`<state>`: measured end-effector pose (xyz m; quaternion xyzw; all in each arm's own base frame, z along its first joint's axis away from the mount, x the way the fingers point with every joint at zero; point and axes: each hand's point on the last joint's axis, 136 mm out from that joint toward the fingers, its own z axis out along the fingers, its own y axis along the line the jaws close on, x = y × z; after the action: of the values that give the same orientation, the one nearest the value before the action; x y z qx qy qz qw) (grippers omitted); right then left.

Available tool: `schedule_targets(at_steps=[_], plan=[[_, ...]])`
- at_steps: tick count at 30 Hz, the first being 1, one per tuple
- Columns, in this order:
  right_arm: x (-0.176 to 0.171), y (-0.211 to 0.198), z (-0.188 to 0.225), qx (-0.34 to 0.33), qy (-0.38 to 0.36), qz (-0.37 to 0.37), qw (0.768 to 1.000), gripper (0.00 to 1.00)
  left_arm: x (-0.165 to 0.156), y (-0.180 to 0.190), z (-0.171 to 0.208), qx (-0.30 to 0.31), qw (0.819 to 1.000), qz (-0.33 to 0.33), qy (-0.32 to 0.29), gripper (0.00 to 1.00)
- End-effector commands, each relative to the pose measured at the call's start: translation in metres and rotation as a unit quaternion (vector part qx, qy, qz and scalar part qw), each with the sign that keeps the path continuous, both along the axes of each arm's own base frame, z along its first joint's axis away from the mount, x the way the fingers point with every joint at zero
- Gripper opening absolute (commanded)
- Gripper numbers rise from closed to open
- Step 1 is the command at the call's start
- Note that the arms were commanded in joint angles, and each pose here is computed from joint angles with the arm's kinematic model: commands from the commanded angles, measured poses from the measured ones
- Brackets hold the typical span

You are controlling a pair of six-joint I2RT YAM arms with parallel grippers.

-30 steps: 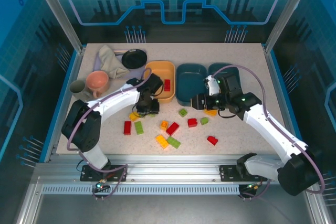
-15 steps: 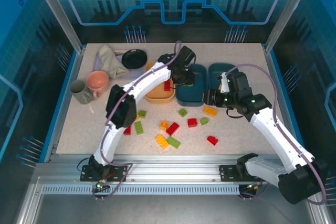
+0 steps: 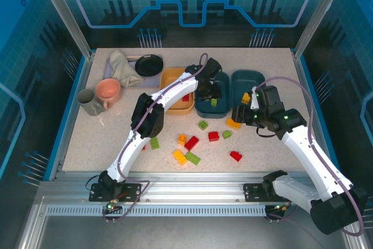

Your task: Sort the legos into containers by color

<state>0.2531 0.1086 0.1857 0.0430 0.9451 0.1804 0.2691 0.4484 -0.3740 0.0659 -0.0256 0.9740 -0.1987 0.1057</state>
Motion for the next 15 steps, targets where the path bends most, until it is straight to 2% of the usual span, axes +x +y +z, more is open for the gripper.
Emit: schedule_targets(at_steps=[1,5,11,13,15], plan=[[-0.013,-0.014,-0.019,-0.024,0.044,-0.023,0.998,0.63,0.003,-0.005,0.028,-0.028,1.0,-0.006,-0.011,0.55],[-0.017,-0.01,-0.025,-0.022,0.057,-0.014,0.998,0.63,0.005,-0.006,0.055,-0.043,0.999,-0.002,-0.028,0.67],[-0.023,-0.01,-0.042,-0.066,0.083,0.001,0.994,0.64,-0.003,0.011,0.114,-0.062,0.996,0.024,-0.061,0.73],[-0.022,-0.011,-0.054,-0.074,0.102,-0.011,0.992,0.66,-0.012,0.022,0.13,-0.069,0.995,0.033,-0.072,0.73],[-0.019,-0.008,-0.066,-0.079,0.105,-0.026,0.991,0.74,-0.028,0.034,0.139,-0.08,0.993,0.039,-0.078,0.75]])
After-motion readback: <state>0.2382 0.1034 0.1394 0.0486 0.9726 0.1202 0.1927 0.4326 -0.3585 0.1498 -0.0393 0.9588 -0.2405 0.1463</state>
